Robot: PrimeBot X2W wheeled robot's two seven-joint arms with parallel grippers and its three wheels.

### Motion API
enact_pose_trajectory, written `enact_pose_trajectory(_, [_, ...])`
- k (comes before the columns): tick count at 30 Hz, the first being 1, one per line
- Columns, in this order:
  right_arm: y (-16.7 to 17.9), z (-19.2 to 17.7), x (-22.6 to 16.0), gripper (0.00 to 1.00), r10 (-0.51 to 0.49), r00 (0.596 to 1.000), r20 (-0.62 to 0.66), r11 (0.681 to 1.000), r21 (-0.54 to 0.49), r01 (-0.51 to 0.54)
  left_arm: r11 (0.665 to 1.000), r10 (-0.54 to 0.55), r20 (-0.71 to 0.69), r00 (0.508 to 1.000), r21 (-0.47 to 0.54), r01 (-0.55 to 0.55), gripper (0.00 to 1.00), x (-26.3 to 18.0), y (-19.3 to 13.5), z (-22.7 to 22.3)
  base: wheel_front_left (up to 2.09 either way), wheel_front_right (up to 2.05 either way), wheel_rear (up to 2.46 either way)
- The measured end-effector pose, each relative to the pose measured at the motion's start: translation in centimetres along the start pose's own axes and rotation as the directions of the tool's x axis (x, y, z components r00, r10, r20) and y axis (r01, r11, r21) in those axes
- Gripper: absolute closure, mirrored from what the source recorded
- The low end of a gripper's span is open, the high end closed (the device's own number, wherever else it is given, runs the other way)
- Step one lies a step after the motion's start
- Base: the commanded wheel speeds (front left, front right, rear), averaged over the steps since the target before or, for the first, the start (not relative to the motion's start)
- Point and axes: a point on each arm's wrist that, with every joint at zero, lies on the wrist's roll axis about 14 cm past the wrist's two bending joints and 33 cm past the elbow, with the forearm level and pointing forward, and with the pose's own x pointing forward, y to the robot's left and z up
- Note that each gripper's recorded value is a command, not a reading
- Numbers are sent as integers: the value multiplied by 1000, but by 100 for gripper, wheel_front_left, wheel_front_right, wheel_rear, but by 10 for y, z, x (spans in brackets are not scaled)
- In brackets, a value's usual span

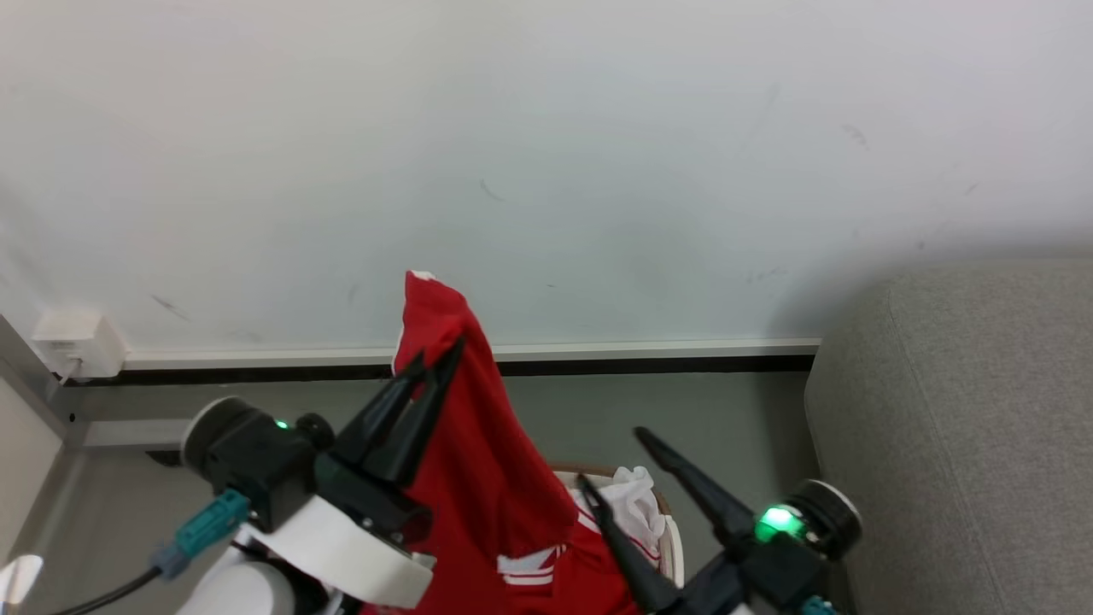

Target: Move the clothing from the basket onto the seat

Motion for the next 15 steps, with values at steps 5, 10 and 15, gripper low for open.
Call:
enact_pose_trajectory(5, [25, 12, 18, 0, 112, 993, 28, 993, -34, -111, 998, -58, -1, 998, -33, 58, 100, 1, -22, 2, 0, 0, 0])
enact_pose_trajectory(10, [33, 8, 26, 0, 162, 987, 5, 985, -67, -161, 991, -112, 10, 994, -72, 112, 100, 1, -46, 5, 0, 0, 0])
enact_pose_trajectory(15, [35, -12, 25, 0, 180, 982, -63, 980, -73, -184, 982, -161, 30, 987, -96, 163, 100, 1, -65, 11, 0, 0, 0])
